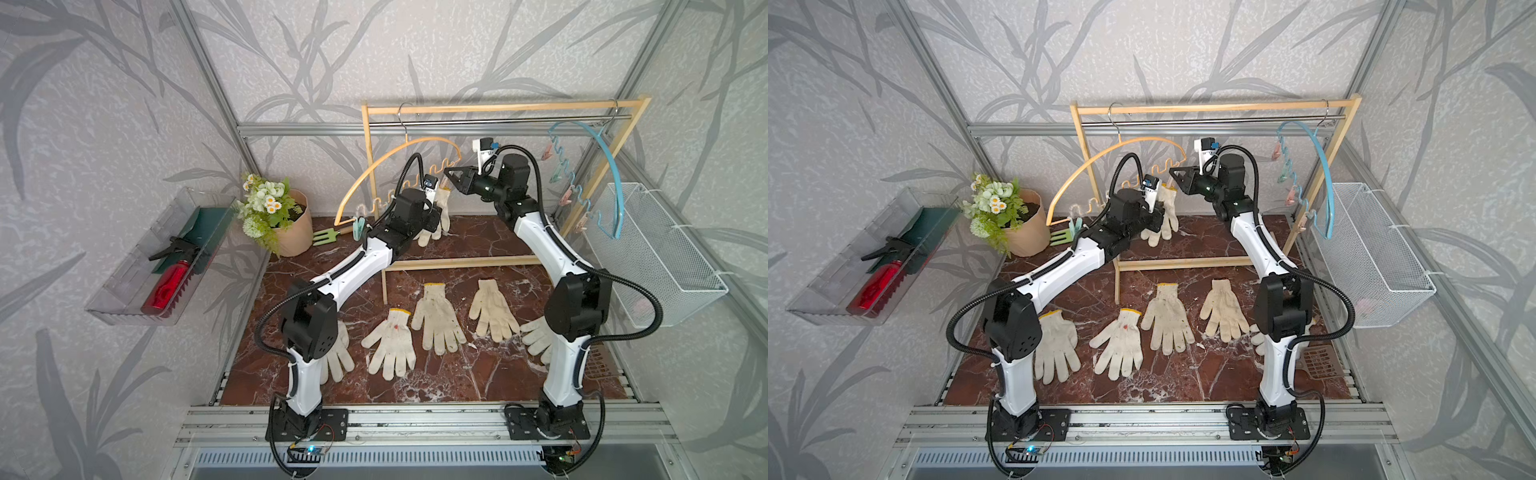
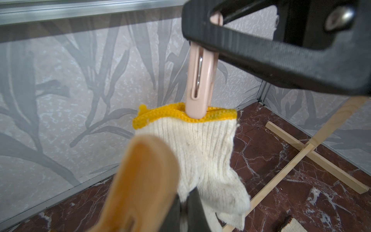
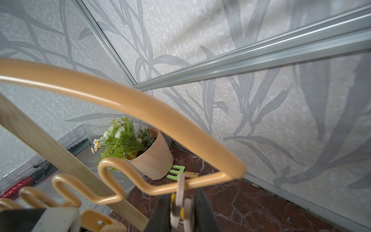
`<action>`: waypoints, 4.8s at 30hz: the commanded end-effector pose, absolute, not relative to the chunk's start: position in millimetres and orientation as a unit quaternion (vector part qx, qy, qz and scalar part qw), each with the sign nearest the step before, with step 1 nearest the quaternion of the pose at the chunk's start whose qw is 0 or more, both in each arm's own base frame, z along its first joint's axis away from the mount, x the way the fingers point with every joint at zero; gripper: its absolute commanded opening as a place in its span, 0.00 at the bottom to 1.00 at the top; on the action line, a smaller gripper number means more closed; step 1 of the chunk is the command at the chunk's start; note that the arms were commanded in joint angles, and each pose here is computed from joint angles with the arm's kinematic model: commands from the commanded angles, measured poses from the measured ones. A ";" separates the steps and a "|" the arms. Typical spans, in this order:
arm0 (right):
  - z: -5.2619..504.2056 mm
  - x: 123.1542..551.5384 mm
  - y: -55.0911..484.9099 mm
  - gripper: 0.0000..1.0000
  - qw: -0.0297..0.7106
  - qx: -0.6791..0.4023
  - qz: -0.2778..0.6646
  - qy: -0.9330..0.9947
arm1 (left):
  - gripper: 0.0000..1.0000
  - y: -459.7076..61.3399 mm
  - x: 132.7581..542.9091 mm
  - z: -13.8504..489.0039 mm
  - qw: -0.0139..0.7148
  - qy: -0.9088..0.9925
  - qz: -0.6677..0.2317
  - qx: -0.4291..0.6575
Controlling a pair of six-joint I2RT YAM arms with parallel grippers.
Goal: Clip the gloves onto a hanger to dry
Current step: Clamp the glove onto the hanger, then open the clamp at the hanger.
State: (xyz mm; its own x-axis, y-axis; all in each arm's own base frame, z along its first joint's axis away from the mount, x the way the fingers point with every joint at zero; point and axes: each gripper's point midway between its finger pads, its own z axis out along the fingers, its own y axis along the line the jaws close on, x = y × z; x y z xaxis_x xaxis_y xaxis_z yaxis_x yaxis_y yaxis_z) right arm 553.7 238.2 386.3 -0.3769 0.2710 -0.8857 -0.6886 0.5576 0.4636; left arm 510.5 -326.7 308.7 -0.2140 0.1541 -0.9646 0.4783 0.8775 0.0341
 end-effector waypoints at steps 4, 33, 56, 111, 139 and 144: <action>410.2 540.6 237.4 0.20 0.555 -0.166 0.452 0.679 | 0.00 -326.6 512.7 332.0 0.608 0.754 -0.147 0.198; 409.1 542.8 234.4 0.20 0.558 -0.161 0.447 0.680 | 0.00 -317.6 499.8 357.0 0.643 0.725 -0.152 0.194; 419.1 541.6 226.1 0.47 0.569 -0.157 0.446 0.673 | 0.00 -323.9 507.0 344.7 0.633 0.733 -0.149 0.203; 407.9 510.5 300.9 0.55 0.529 -0.227 0.484 0.659 | 0.58 -259.6 411.5 379.9 0.606 0.758 -0.171 0.172; 392.3 524.9 337.9 0.57 0.519 -0.226 0.487 0.666 | 0.52 -206.2 379.9 398.2 0.626 0.756 -0.122 0.149; 389.5 530.8 341.2 0.59 0.517 -0.217 0.487 0.670 | 0.51 -203.2 382.1 398.1 0.626 0.757 -0.118 0.147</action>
